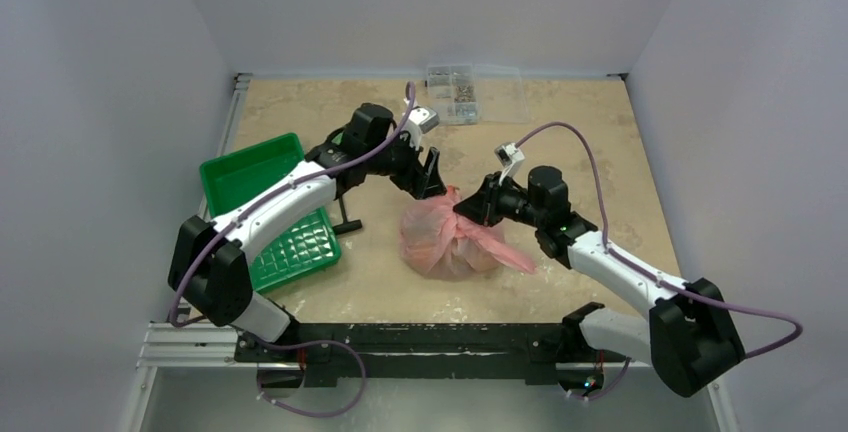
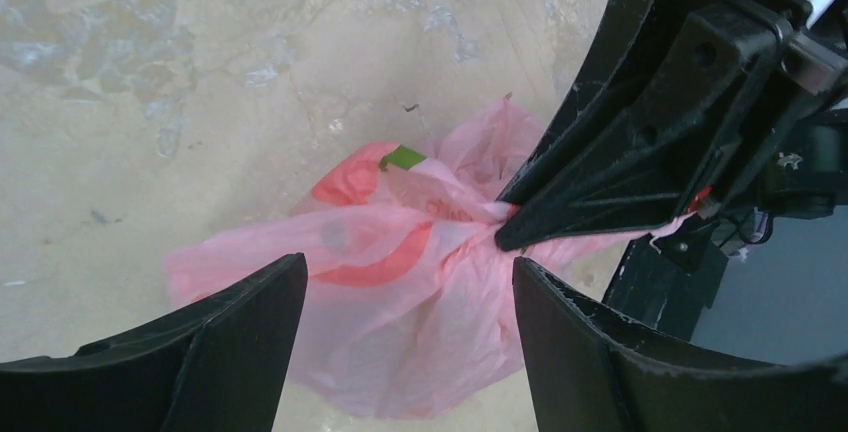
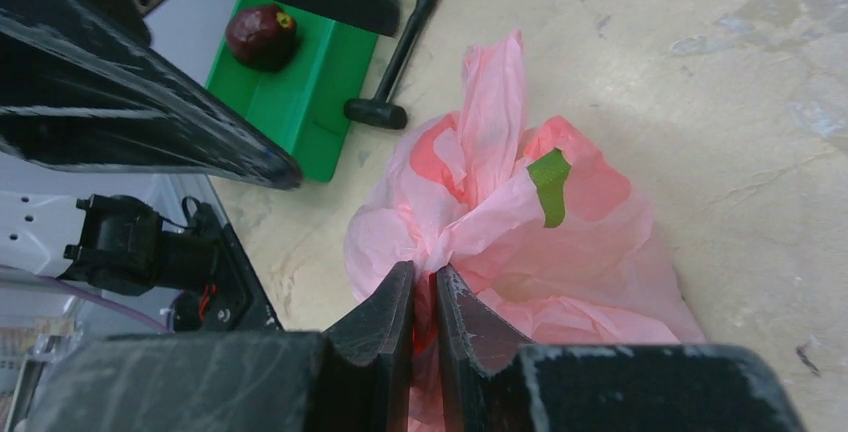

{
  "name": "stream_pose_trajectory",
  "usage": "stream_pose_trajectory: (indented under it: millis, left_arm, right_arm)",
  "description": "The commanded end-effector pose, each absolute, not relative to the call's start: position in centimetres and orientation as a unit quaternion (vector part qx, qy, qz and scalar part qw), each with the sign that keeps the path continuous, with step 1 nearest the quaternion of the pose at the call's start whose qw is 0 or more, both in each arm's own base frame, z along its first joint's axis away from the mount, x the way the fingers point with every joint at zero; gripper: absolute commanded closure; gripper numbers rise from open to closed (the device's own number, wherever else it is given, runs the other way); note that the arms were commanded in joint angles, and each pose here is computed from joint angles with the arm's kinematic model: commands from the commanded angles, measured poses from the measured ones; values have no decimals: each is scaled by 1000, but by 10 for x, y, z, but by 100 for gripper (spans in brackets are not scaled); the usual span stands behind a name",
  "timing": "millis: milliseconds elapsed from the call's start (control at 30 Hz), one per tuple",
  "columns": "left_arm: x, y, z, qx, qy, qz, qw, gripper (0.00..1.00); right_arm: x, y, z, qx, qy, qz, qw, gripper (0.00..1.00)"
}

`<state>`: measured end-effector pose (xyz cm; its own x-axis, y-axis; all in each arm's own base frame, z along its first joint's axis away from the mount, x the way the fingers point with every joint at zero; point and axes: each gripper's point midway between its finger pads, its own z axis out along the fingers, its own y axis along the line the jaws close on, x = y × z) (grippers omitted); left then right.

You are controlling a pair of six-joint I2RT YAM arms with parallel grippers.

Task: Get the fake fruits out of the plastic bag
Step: Move the plastic bag to the center of the board.

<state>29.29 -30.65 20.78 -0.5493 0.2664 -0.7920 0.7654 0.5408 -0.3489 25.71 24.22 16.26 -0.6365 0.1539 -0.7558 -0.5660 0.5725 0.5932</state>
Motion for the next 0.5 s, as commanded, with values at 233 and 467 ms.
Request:
stream_pose_trajectory:
  millis: [233,467]
  left_arm:
    - [271,-333,189,369,806,-376,269,40]
    - [265,-334,184,394,800,-369,261,34]
  right_arm:
    - [270,259,197,-130,766,450,441,88]
    - [275,255,205,-114,766,440,454,85]
